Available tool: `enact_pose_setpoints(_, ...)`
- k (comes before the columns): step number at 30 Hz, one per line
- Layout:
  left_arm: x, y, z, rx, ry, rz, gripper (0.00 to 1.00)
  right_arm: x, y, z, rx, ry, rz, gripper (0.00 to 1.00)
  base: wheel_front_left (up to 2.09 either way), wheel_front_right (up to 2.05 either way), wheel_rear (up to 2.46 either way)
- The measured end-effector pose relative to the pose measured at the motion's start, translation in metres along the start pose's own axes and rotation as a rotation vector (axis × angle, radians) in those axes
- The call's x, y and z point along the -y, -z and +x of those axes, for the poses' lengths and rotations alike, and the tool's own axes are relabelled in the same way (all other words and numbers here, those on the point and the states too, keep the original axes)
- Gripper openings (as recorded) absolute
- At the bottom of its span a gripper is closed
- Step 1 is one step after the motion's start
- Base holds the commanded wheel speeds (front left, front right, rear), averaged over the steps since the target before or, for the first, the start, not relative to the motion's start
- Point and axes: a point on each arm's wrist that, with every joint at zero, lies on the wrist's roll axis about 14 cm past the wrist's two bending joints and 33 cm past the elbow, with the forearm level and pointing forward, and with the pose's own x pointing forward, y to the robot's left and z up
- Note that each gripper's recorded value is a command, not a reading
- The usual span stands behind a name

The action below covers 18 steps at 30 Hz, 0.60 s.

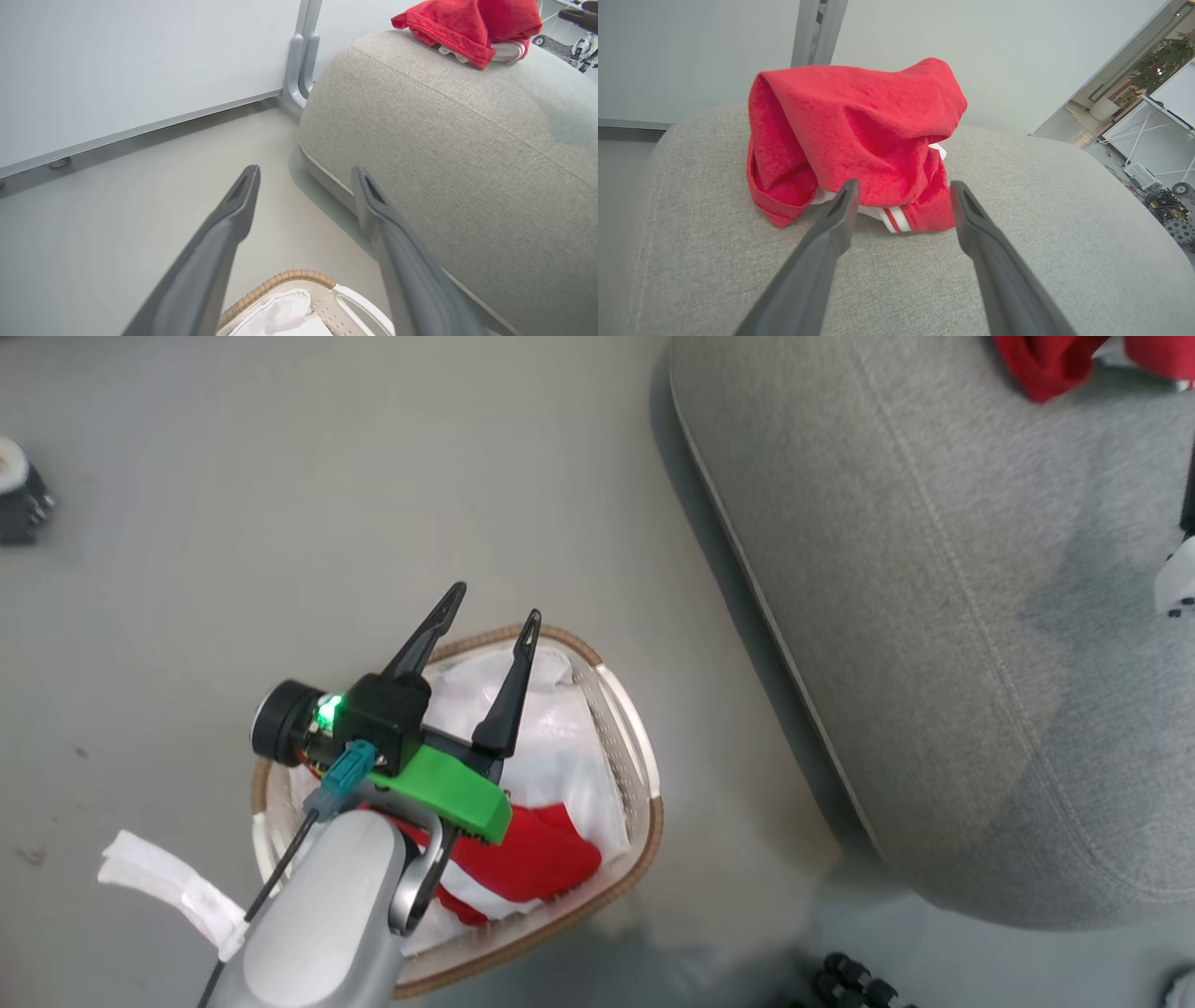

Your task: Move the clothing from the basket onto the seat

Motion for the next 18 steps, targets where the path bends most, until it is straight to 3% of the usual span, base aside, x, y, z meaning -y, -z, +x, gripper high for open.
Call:
enact_pose_setpoints(5, 0.001, -0.029, -0.02, 0.056, -0.069, 0.005, 1.0, -0.01, -0.026, -0.016, 0.058, -0.039, 0.042, 1.0, 0.0, 0.0, 0.0)
enact_pose_setpoints(18, -0.02, -0.07, -0.111, 0.148, -0.336, 0.046, 1.0, -0.091, -0.086, -0.081, 0.195, -0.228, 0.268, 1.0, 0.0, 0.0, 0.0)
